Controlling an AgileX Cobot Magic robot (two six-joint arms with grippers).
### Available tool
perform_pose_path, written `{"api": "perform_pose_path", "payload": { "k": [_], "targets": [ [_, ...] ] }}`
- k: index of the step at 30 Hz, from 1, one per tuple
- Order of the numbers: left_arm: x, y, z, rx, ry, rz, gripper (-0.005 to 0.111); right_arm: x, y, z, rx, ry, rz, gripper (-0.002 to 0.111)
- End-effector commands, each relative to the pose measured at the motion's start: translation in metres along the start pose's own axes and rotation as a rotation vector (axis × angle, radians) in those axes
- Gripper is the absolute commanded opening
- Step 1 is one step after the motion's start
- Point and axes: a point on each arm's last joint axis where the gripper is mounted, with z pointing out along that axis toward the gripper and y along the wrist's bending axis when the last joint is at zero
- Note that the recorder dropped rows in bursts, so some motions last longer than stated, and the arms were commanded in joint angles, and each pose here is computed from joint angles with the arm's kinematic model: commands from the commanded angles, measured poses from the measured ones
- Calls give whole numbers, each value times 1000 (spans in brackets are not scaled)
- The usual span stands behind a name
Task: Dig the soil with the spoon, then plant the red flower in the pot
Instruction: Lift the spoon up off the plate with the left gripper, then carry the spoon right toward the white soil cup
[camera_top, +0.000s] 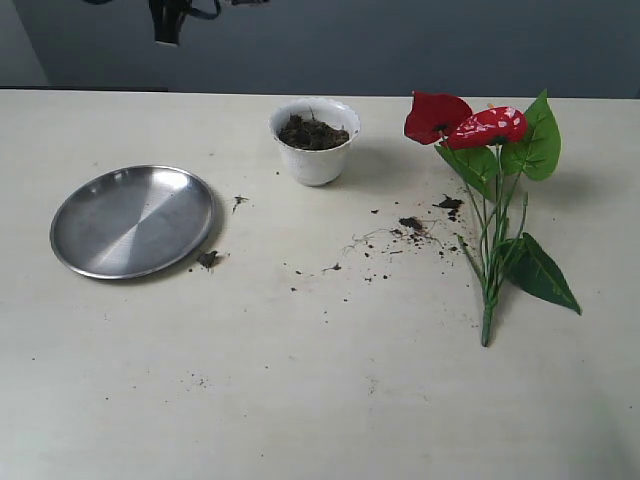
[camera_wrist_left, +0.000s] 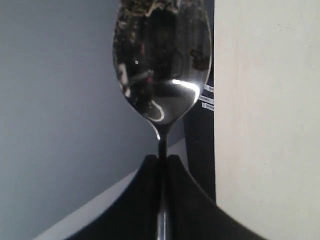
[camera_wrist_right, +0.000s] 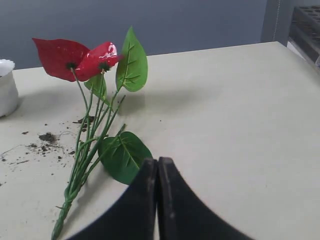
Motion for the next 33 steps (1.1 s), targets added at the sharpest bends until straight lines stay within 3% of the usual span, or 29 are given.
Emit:
{"api": "perform_pose_path", "payload": {
  "k": [1, 10, 18, 33],
  "targets": [
    [-20, -4, 14, -72, -7, 113, 1, -1, 0, 0, -3, -15, 0, 0],
    [-43, -17, 37, -133, 22, 322, 1, -1, 0, 0, -3, -15, 0, 0],
    [-49, -16, 43, -202, 39, 412, 1, 0, 0, 0, -3, -13, 0, 0],
    [-58, -23, 44, -148, -85, 278, 1, 0, 0, 0, -3, -13, 0, 0]
  ]
}}
